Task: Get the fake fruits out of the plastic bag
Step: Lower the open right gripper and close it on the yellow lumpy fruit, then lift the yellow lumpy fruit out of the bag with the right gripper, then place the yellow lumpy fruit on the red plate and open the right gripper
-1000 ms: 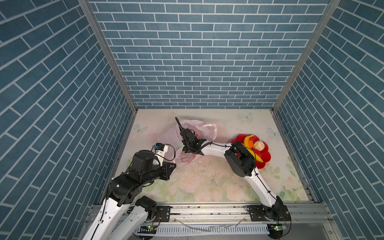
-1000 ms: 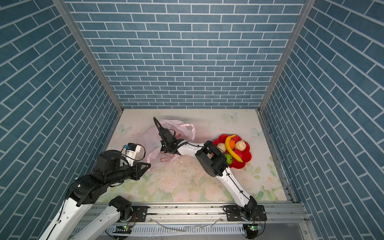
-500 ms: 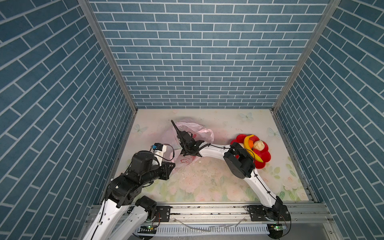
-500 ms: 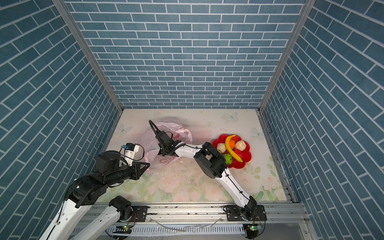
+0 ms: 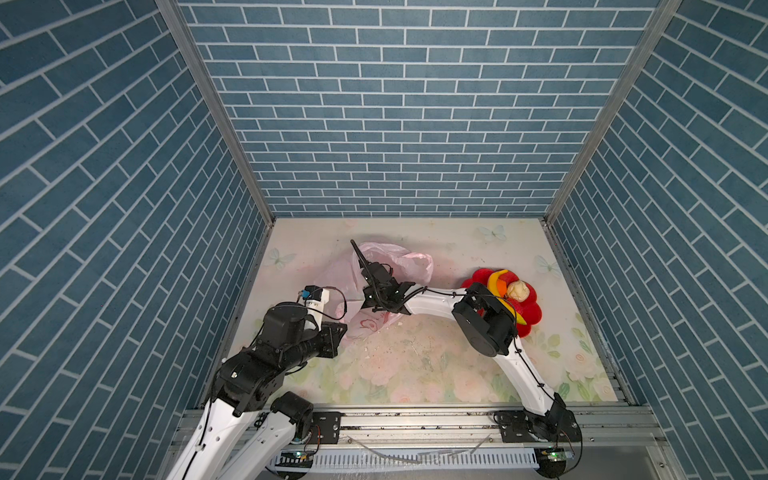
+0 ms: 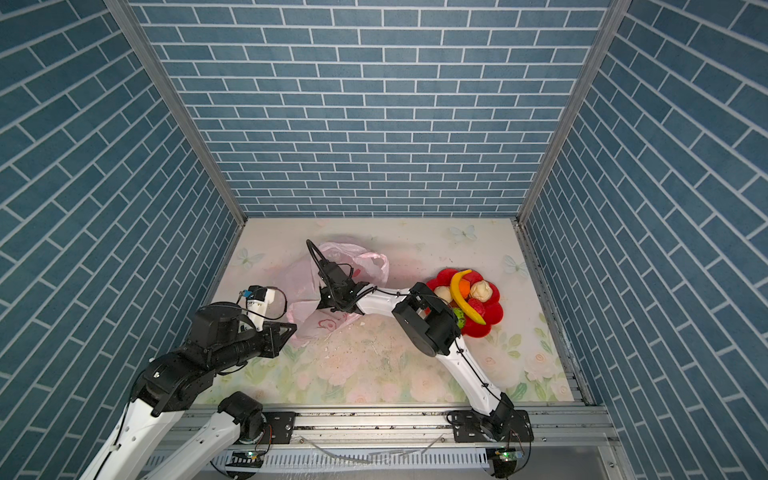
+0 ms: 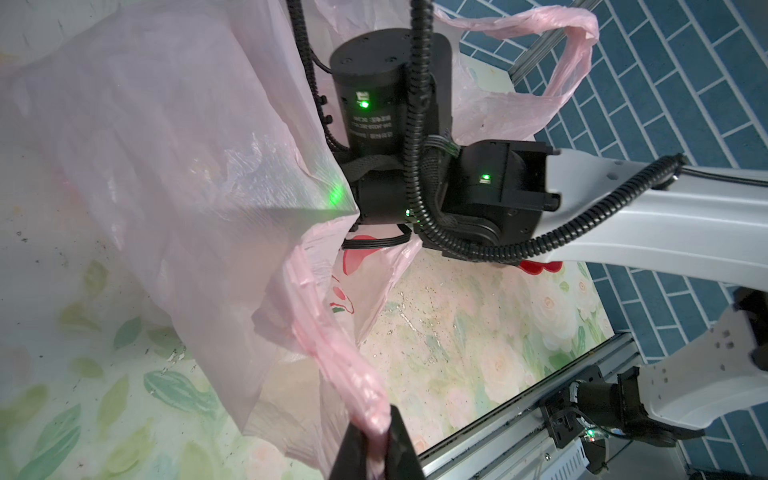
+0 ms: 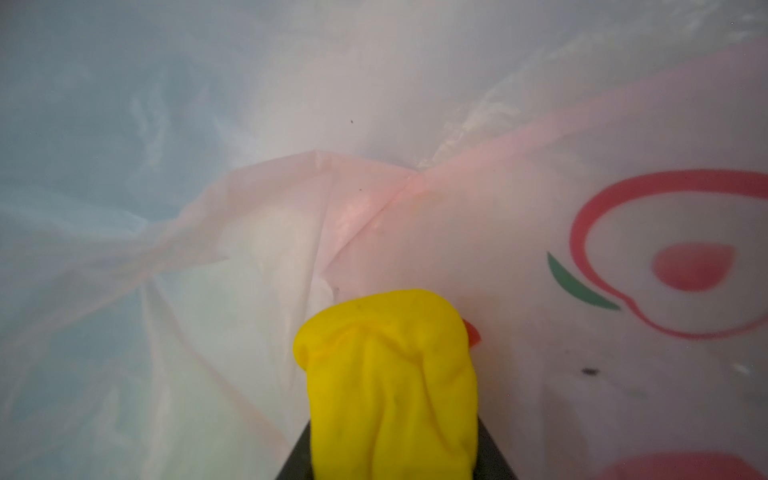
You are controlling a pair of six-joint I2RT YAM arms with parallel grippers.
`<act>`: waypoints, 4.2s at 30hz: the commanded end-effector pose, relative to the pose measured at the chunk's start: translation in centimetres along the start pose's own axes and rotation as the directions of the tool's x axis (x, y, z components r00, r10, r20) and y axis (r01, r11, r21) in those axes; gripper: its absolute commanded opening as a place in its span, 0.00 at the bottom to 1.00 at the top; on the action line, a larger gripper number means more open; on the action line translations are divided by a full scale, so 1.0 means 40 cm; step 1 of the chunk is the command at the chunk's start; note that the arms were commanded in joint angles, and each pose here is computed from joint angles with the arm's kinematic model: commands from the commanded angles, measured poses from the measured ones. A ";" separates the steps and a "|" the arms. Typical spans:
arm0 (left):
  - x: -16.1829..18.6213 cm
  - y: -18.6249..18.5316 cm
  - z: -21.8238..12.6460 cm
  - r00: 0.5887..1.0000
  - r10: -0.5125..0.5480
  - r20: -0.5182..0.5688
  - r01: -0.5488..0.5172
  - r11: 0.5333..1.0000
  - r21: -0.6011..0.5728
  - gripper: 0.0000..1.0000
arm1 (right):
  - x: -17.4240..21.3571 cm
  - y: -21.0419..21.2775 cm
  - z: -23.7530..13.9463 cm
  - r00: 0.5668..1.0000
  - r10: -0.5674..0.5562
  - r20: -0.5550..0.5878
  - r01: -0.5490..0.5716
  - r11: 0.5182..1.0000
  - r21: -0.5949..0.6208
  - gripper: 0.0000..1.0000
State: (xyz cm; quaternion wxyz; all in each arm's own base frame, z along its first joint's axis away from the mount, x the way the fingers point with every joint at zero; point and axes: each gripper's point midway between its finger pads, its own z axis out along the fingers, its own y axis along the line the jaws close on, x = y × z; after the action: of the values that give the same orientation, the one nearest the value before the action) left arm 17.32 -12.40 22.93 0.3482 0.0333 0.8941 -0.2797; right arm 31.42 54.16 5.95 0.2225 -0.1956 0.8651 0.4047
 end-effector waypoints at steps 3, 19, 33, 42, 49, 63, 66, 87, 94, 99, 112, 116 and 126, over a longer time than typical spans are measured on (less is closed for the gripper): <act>-0.035 0.019 0.011 0.999 0.002 0.053 0.001 0.999 -0.054 0.12 | -0.102 0.062 -0.117 0.991 0.022 0.131 -0.016 0.999 -0.047 0.19; -0.204 0.032 0.069 0.972 0.047 0.229 -0.010 0.987 -0.162 0.12 | -0.023 0.059 -0.291 0.996 0.013 0.089 -0.013 1.000 0.005 0.16; -0.316 0.025 0.164 0.971 0.067 0.229 -0.025 0.983 -0.181 0.12 | 0.062 0.138 -0.472 0.998 -0.069 0.001 0.069 0.998 0.009 0.14; -0.330 0.081 0.236 0.976 0.011 0.219 0.037 0.976 -0.213 0.12 | 0.036 0.148 -0.638 0.990 -0.125 0.067 0.117 0.988 0.104 0.14; -0.325 0.094 0.268 0.975 -0.010 0.221 0.059 0.975 -0.215 0.12 | -0.043 0.036 -0.811 0.980 -0.119 0.156 0.073 0.959 0.273 0.14; -0.384 0.080 0.250 0.962 0.023 0.272 0.042 0.972 -0.232 0.15 | -0.053 -0.330 -1.096 0.964 0.015 0.267 -0.182 0.768 0.615 0.16; -0.399 0.068 0.254 0.962 0.031 0.272 0.030 0.975 -0.218 0.17 | -0.020 -0.404 -1.117 0.955 0.086 0.284 -0.254 0.729 0.636 0.16; -0.425 0.037 0.252 0.968 0.070 0.242 -0.020 0.979 -0.201 0.51 | 0.171 -0.691 -1.127 0.869 0.363 0.336 -0.487 0.512 0.708 0.22; -0.425 0.039 0.249 0.968 0.074 0.239 -0.023 0.978 -0.207 0.51 | 0.187 -0.711 -1.128 0.865 0.372 0.338 -0.493 0.493 0.717 0.49; -0.423 0.041 0.246 0.968 0.079 0.237 -0.028 0.977 -0.212 0.53 | 0.189 -0.715 -1.138 0.866 0.368 0.338 -0.488 0.479 0.729 0.70; -0.392 0.098 0.193 0.965 0.090 0.245 -0.015 0.956 -0.291 0.59 | 0.182 -0.702 -1.191 0.870 0.344 0.352 -0.481 0.438 0.760 0.79; -0.364 0.147 0.174 0.966 0.075 0.248 0.014 0.940 -0.341 0.66 | 0.181 -0.666 -1.216 0.864 0.337 0.375 -0.496 0.443 0.747 0.81; -0.270 0.324 0.134 0.961 -0.003 0.278 0.145 0.859 -0.491 0.99 | 0.209 -0.609 -1.334 0.831 0.150 0.536 -0.549 0.381 0.744 0.94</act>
State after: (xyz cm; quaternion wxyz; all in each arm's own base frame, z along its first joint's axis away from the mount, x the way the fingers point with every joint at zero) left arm 32.41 -4.80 20.78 0.4448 -0.1081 0.8857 -0.0778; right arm 26.16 -1.96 18.12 0.3593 0.1991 0.9117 0.0111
